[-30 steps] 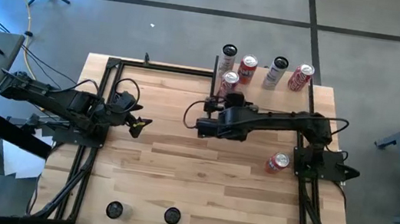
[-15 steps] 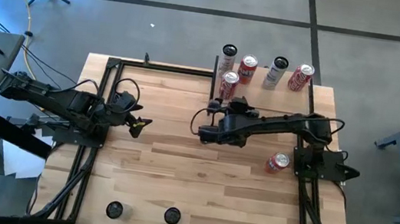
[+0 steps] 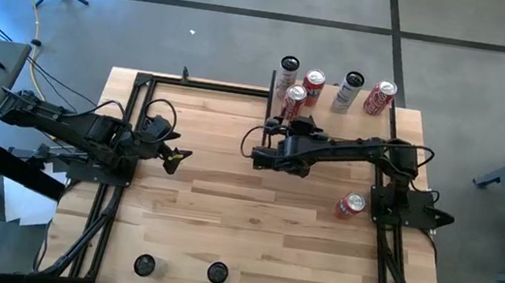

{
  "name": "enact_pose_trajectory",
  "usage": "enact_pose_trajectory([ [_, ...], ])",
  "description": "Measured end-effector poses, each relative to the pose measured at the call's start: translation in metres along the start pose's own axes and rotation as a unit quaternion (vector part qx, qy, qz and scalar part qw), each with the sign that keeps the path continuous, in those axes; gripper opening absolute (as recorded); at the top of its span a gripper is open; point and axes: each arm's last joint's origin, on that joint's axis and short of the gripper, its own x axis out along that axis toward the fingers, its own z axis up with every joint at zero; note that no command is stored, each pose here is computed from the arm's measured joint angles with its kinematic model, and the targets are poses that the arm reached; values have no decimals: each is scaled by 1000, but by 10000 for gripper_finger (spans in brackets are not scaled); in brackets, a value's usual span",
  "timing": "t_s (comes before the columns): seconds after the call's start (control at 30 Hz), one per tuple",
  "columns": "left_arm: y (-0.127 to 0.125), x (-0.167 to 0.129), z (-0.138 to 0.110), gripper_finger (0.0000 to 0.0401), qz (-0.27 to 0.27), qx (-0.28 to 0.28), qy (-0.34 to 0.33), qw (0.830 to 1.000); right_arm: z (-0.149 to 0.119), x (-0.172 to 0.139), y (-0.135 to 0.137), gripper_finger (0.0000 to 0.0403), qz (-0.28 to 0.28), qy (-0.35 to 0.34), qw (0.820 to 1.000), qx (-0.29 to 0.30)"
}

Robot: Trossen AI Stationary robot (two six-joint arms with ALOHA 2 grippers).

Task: Place canned beverage on shelf
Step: Put the red white soda can on the shelf aligned with the other red white soda can

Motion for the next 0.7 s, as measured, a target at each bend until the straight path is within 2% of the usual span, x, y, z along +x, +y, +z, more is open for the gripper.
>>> enact_pose_trajectory([
  [0.17, 0, 0, 0, 337, 0, 0, 0, 1000, 0, 1, 1, 371, 0, 2, 1000, 8],
  [0.3, 0, 0, 0, 337, 0, 0, 0, 1000, -1, 0, 2, 349, 2, 9, 1000, 16],
  [0.47, 0, 0, 0, 337, 0, 0, 0, 1000, -2, -2, 2, 293, 3, 19, 999, 40],
  [0.7, 0, 0, 0, 337, 0, 0, 0, 1000, -4, -9, 2, 182, 11, 25, 998, 53],
])
